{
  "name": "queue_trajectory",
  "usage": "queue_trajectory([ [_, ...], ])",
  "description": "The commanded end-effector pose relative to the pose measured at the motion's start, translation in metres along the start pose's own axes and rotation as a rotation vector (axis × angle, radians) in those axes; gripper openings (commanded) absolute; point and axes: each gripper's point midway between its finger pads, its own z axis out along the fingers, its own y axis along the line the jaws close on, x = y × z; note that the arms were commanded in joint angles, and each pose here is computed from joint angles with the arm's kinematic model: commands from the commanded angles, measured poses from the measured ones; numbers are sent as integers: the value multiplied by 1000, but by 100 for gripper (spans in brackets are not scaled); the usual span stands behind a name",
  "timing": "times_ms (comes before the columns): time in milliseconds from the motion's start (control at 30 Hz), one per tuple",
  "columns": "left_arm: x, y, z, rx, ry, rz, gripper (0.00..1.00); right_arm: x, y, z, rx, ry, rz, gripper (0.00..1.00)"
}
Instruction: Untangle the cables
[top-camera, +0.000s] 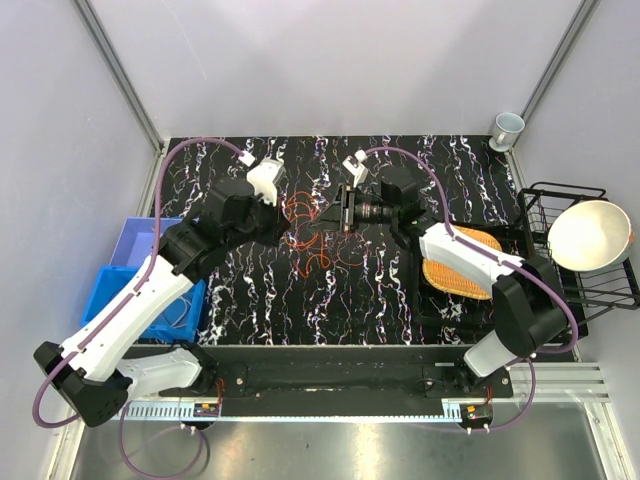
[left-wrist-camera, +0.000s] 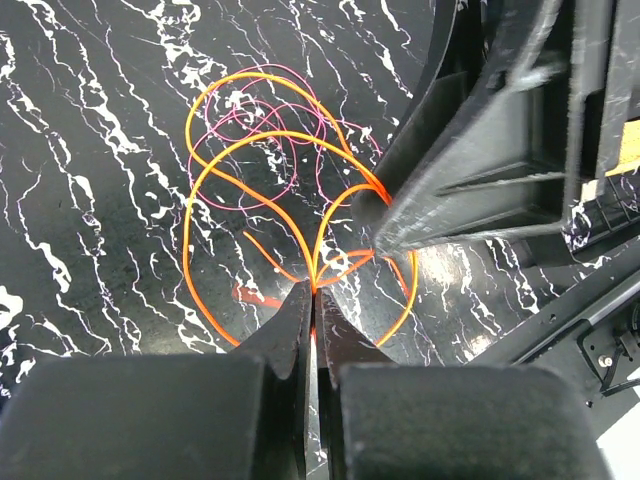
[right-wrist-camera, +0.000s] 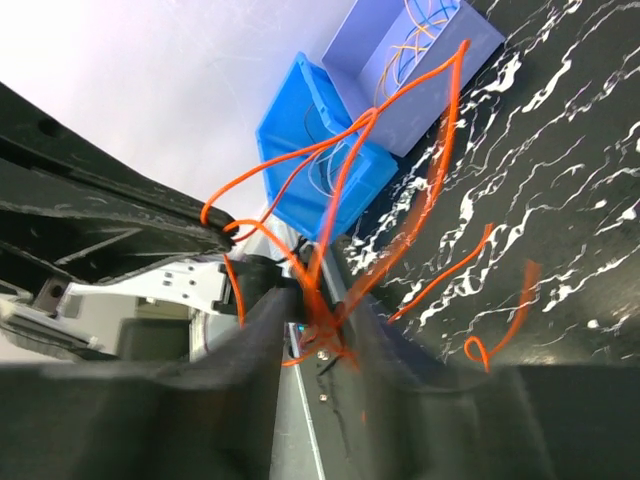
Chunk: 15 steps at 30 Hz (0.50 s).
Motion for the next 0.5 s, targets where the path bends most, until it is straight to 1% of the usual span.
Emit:
queue_trajectory([
  [0,-15,-8,-5,41,-71,-13,0,-15,16,6,-33,-32,-69,20],
  [67,-10,-9,-4,48,-61,-25,0,-14,13,6,-13,-29,-68,8],
  [100,-8,-10,-3,57,-52,-26,11,-17,12,6,-3,-37,-93,0],
  [133,-4,-13,-3,78,-40,-23,19,-18,12,6,5,-36,-105,0],
  [167,0,-13,-3,77,-27,-22,29,-15,8,5,25,-18,-102,0],
  [200,4,-11,-5,68,-14,-21,52,-21,11,3,29,-17,-177,0],
  [233,6,-4,-6,30,-12,-21,59,-23,10,2,56,-10,-219,0],
  [267,7,1,-8,7,-9,-18,64,-14,-2,-4,128,45,-198,0],
  [300,9,2,-16,2,-5,-14,70,-26,1,-7,157,28,-291,0],
  [333,5,11,-21,-49,-25,-5,72,-22,-3,-11,188,56,-296,0],
  [400,2,12,-33,-54,-39,8,74,-27,2,-16,188,68,-385,0],
  [467,-5,9,-43,-35,-63,43,75,-24,11,-21,170,101,-428,0],
])
